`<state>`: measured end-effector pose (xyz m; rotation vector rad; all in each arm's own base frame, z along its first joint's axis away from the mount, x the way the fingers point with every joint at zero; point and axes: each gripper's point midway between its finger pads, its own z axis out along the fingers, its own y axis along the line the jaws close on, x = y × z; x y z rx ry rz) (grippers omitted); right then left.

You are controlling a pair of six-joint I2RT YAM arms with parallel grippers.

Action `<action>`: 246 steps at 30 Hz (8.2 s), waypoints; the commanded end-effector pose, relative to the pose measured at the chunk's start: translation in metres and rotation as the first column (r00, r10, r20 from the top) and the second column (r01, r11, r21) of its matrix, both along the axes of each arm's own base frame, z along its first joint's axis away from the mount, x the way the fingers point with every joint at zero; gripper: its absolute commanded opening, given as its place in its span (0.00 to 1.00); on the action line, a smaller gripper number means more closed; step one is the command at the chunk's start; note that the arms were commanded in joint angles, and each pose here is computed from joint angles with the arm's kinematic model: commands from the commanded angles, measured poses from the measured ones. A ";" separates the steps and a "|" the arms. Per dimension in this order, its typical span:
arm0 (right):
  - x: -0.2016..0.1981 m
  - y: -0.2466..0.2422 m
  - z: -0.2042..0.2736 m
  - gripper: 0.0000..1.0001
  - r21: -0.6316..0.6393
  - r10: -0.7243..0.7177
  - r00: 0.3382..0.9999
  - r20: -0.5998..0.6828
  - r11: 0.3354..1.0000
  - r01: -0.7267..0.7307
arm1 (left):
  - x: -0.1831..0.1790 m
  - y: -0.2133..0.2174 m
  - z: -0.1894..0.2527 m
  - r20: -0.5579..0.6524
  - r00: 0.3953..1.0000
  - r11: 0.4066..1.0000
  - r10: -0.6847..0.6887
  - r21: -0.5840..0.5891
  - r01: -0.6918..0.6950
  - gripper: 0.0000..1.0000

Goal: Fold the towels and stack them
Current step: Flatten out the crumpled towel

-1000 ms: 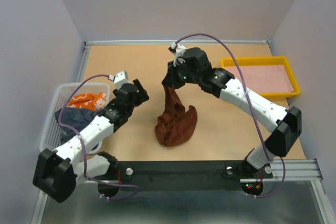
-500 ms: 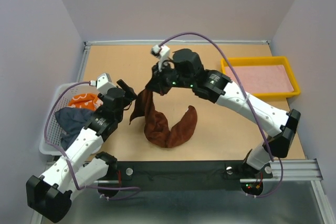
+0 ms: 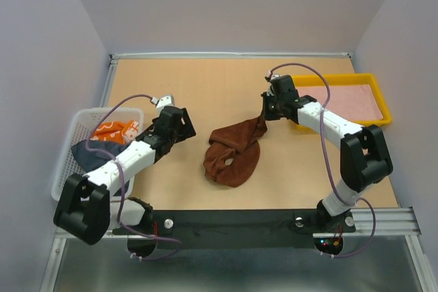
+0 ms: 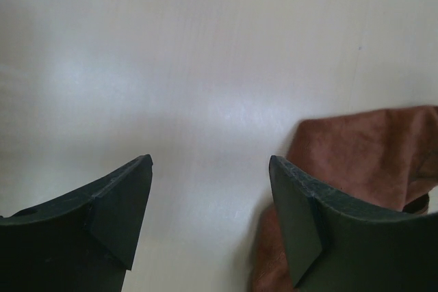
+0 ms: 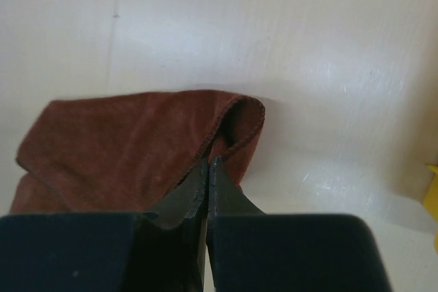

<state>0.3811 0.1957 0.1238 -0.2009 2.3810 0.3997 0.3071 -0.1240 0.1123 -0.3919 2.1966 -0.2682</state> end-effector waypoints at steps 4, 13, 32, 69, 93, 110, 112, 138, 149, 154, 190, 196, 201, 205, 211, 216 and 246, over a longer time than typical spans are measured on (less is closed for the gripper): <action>0.024 -0.014 -0.017 0.00 0.091 -0.037 0.999 0.005 0.995 0.037 | 0.021 -0.067 0.014 0.019 0.955 0.955 -0.297 -0.011 0.297 0.81; 0.015 -0.028 -0.046 0.01 0.114 -0.055 0.997 -0.055 0.992 0.061 | 0.008 -0.154 0.034 0.010 0.788 0.729 -0.615 0.390 0.563 0.76; 0.000 -0.036 -0.063 0.00 0.159 -0.072 0.993 -0.092 0.984 0.086 | -0.026 -0.231 -0.034 -0.220 0.662 0.464 -0.716 0.558 0.688 0.56; 0.047 -0.016 -0.047 0.01 0.214 -0.003 0.999 -0.041 0.977 0.012 | 0.091 -0.090 0.021 -0.072 0.922 0.891 -0.380 0.237 0.386 0.00; 0.097 -0.004 -0.075 0.00 0.185 0.036 0.999 -0.036 0.982 -0.028 | 0.135 -0.063 0.009 -0.064 0.809 0.706 -0.584 0.451 0.546 0.66; 0.083 -0.006 -0.085 0.00 0.175 0.059 0.996 -0.060 0.983 -0.048 | 0.123 -0.073 -0.025 -0.312 0.812 0.414 -0.493 0.737 0.534 0.54; 0.083 -0.006 -0.085 0.00 0.175 0.060 0.996 -0.059 0.983 -0.049 | 0.125 -0.072 -0.029 -0.325 0.814 0.398 -0.482 0.746 0.533 0.52; 0.080 -0.006 -0.090 0.01 0.176 0.060 0.996 -0.074 0.983 -0.046 | 0.124 -0.084 -0.046 -0.402 0.770 0.264 -0.496 0.775 0.575 0.50; 0.080 -0.007 -0.091 0.00 0.175 0.056 0.996 -0.076 0.984 -0.042 | 0.128 -0.078 -0.048 -0.408 0.787 0.247 -0.462 0.793 0.556 0.43; 0.080 -0.007 -0.091 0.00 0.173 0.054 0.996 -0.077 0.984 -0.040 | 0.134 -0.075 -0.043 -0.392 0.804 0.258 -0.447 0.804 0.536 0.35; 0.131 -0.004 0.057 0.01 0.166 0.049 0.958 0.282 0.981 -0.099 | 0.163 -0.033 0.137 0.151 0.923 0.807 -0.353 0.549 0.219 0.00; 0.137 -0.014 0.158 0.01 0.162 -0.008 0.878 0.478 0.984 -0.079 | 0.139 -0.016 0.269 0.422 0.858 0.874 -0.294 0.482 0.063 0.00; 0.114 -0.022 0.284 0.00 0.209 -0.063 0.739 0.671 0.972 -0.107 | 0.092 0.002 0.385 0.643 0.724 0.927 -0.247 0.375 -0.017 0.00; 0.078 -0.025 0.353 0.01 0.224 -0.064 0.642 0.764 0.959 -0.171 | 0.048 0.005 0.441 0.741 0.613 0.945 -0.275 0.326 0.030 0.00; 0.004 -0.029 0.415 0.01 0.177 -0.003 0.511 0.859 0.940 -0.291 | -0.038 0.011 0.497 0.843 0.416 0.940 -0.341 0.309 0.143 0.00; -0.078 -0.036 0.458 0.00 0.110 0.042 0.368 0.929 0.917 -0.383 | -0.110 0.016 0.524 0.884 0.241 0.908 -0.402 0.351 0.228 0.00; 0.021 -0.049 0.459 0.01 0.114 -0.047 0.347 0.937 0.978 -0.174 | 0.067 0.011 0.468 0.794 0.559 0.957 -0.240 0.292 -0.003 0.00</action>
